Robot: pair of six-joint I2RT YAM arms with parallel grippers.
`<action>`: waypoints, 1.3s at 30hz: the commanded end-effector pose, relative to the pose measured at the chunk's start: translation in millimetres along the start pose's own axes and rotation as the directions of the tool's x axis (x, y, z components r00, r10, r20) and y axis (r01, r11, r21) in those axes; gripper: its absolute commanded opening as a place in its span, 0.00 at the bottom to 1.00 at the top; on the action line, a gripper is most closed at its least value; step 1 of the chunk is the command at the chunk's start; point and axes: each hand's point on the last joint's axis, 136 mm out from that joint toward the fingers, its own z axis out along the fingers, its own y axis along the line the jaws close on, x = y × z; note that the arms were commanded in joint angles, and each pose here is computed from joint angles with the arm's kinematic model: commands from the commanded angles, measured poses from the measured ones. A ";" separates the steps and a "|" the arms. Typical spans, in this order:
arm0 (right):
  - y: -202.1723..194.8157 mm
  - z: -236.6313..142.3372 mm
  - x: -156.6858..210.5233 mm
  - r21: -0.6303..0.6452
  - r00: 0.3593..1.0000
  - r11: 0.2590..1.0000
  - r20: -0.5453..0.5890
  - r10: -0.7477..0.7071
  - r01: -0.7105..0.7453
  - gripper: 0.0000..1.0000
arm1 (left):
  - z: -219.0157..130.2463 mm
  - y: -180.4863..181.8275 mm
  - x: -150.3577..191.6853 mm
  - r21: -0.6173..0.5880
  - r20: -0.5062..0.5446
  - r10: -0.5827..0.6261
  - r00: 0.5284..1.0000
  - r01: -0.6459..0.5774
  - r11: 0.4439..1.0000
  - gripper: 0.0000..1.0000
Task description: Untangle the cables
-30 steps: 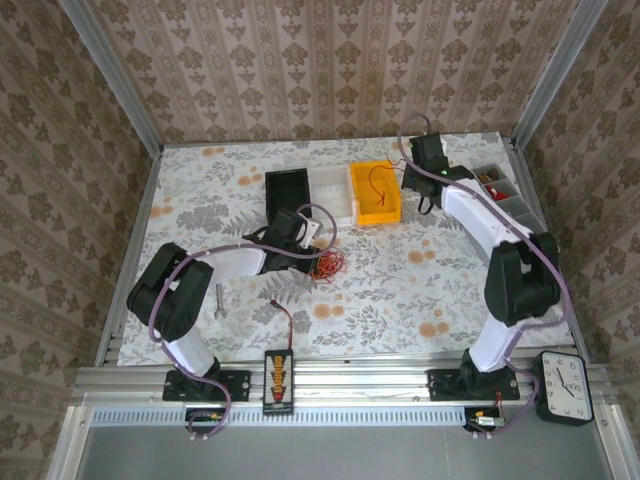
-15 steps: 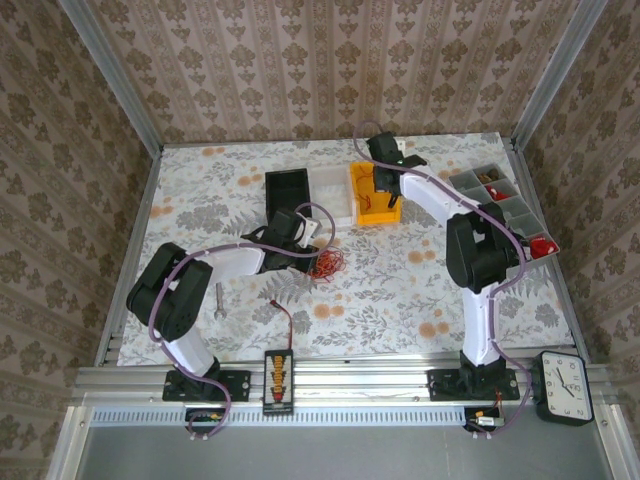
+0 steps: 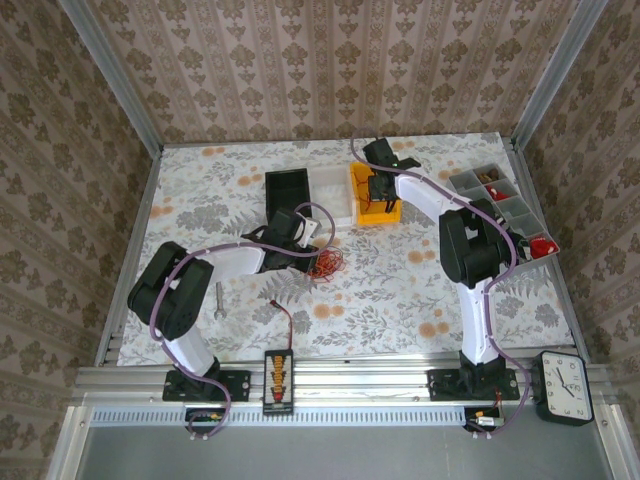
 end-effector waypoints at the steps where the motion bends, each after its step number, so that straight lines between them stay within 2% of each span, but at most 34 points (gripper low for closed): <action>1: 6.3 -18.2 -10.7 -0.055 0.999 0.997 0.005 0.046 -0.045 0.26 | 1.6 2.1 -0.3 0.000 -0.021 -0.003 1.000 0.003 1.000 0.00; 4: 3.3 -35.2 -20.6 -0.069 0.996 0.995 0.041 0.081 -0.078 0.42 | 1.2 1.6 0.1 -0.002 -0.024 -0.003 1.000 0.003 1.000 0.00; 7: -0.1 -50.4 -27.3 -0.081 0.993 0.993 0.076 0.094 -0.088 0.53 | 1.0 0.8 0.3 -0.001 -0.025 0.001 1.000 -0.001 1.000 0.00; 11: -9.4 -70.5 -29.5 -0.081 0.988 0.993 0.116 0.099 -0.090 0.54 | 1.5 -2.5 1.3 0.006 -0.034 0.013 0.999 -0.013 1.000 0.00; 13: -12.8 -82.6 -20.2 -0.101 0.987 0.991 0.124 0.101 -0.088 0.54 | 1.4 -6.5 1.7 0.013 -0.038 0.029 0.999 -0.028 1.000 0.00; 15: -4.5 -93.4 -10.8 -0.175 0.984 0.982 0.147 0.099 -0.073 0.53 | 0.7 -11.3 1.1 0.022 -0.036 0.048 0.998 -0.047 0.999 0.00; 19: 34.1 -104.8 43.6 -0.389 0.997 0.921 0.077 0.025 0.007 0.52 | -2.3 -25.8 -3.9 0.070 -0.018 0.086 0.996 -0.084 0.994 0.00; 21: 54.4 -106.7 74.8 -0.473 0.999 0.880 0.039 -0.032 0.047 0.51 | -5.2 -32.1 -7.6 0.094 -0.001 0.100 0.995 -0.100 0.991 0.13; 25: 89.4 -112.1 130.4 -0.572 0.981 0.805 -0.003 -0.195 0.158 0.50 | -14.0 -31.1 -17.3 0.092 0.049 0.084 0.995 -0.088 0.992 0.49; 26: 96.9 -113.0 141.2 -0.587 0.972 0.788 -0.007 -0.237 0.187 0.49 | -15.9 -29.8 -18.0 0.089 0.053 0.078 0.996 -0.082 0.993 0.53; 30: 114.3 -112.9 163.5 -0.636 0.947 0.737 -0.032 -0.321 0.228 0.39 | -22.5 -21.2 -17.6 0.072 0.062 0.048 0.997 -0.053 0.996 0.56; 34: 117.0 -106.7 171.1 -0.644 0.936 0.730 -0.062 -0.346 0.227 0.25 | -28.1 -18.3 -13.5 0.068 0.057 0.043 0.997 -0.047 0.997 0.56; 39: 118.5 -102.3 174.5 -0.649 0.929 0.724 -0.069 -0.364 0.235 0.26 | -28.0 -18.3 -8.5 0.072 0.039 0.048 0.998 -0.050 0.996 0.56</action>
